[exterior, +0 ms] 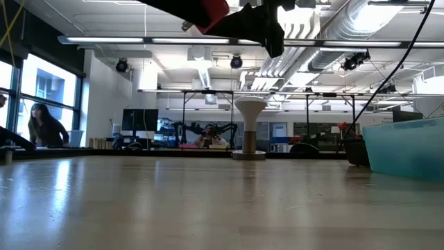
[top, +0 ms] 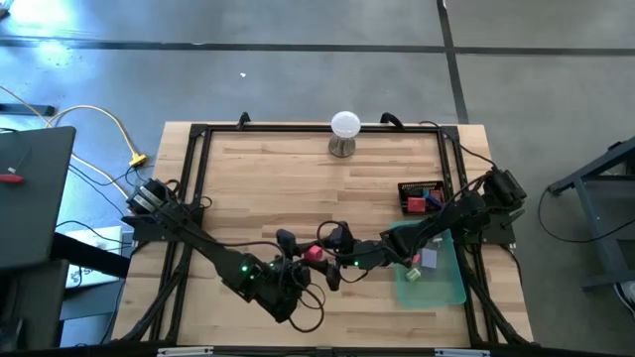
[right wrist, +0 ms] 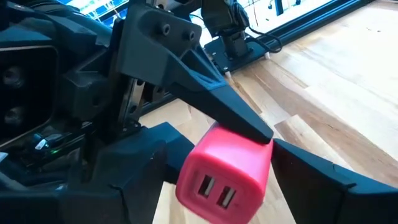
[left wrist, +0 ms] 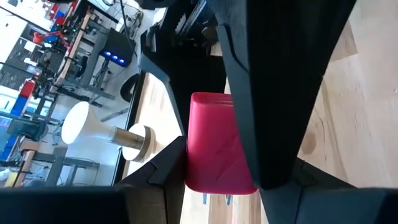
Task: Pick & Place Office items
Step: Put the pink charger adapter into the green bin
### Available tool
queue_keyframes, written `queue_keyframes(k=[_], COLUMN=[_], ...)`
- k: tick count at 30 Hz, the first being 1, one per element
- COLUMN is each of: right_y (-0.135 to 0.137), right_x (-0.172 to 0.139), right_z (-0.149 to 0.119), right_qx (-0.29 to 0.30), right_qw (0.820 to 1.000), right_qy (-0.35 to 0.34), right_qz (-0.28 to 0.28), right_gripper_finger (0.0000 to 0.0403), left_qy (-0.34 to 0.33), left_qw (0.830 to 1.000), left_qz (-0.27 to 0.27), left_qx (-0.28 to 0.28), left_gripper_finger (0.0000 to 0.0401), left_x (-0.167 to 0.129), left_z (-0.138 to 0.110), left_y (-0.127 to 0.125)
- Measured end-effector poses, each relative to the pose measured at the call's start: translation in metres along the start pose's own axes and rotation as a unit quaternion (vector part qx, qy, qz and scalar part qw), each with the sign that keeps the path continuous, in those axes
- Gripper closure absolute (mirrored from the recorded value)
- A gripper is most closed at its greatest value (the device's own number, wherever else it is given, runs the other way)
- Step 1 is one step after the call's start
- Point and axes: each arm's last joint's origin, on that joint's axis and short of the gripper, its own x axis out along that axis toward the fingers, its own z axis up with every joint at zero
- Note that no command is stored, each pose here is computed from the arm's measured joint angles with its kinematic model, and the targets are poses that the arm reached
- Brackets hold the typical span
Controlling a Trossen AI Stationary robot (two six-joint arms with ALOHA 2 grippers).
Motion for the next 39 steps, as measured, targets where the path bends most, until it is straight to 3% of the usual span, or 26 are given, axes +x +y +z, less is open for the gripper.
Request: queue_keyframes(k=[6,15,20,28,32,36,39], right_y=[-0.001,-0.002,-0.002,-0.001,-0.002,0.000,0.002], right_x=[0.000,0.000,0.000,0.000,0.000,-0.004,-0.006], right_z=[0.000,0.001,0.001,-0.002,-0.003,-0.003,-0.005], right_qx=[-0.005,-0.001,0.002,-0.015,-0.019,-0.021,-0.028], right_qw=[1.000,1.000,1.000,1.000,1.000,0.999,0.999], right_qy=[-0.007,-0.015,-0.013,-0.001,0.004,0.010,0.015], right_qz=[-0.010,-0.026,-0.023,-0.019,-0.022,-0.022,-0.021], right_gripper_finger=[0.0144,0.0243,0.0243,0.0253,0.0253,0.0253,0.0255], left_qy=[0.001,0.000,0.000,0.002,0.004,0.001,-0.004], left_qw=[1.000,1.000,1.000,0.999,0.999,0.997,0.997], left_qz=[0.004,0.012,0.009,-0.033,-0.047,-0.051,-0.058], left_qx=[-0.002,0.000,-0.001,-0.007,-0.012,-0.053,-0.046], left_gripper_finger=[0.0256,0.0256,0.0254,0.0174,0.0166,0.0164,0.0164], left_x=[0.004,0.005,0.004,0.004,0.004,-0.001,-0.006], left_z=[0.001,0.001,0.001,0.001,0.001,0.001,0.001], left_y=[0.003,0.003,0.003,0.000,-0.001,-0.004,-0.007])
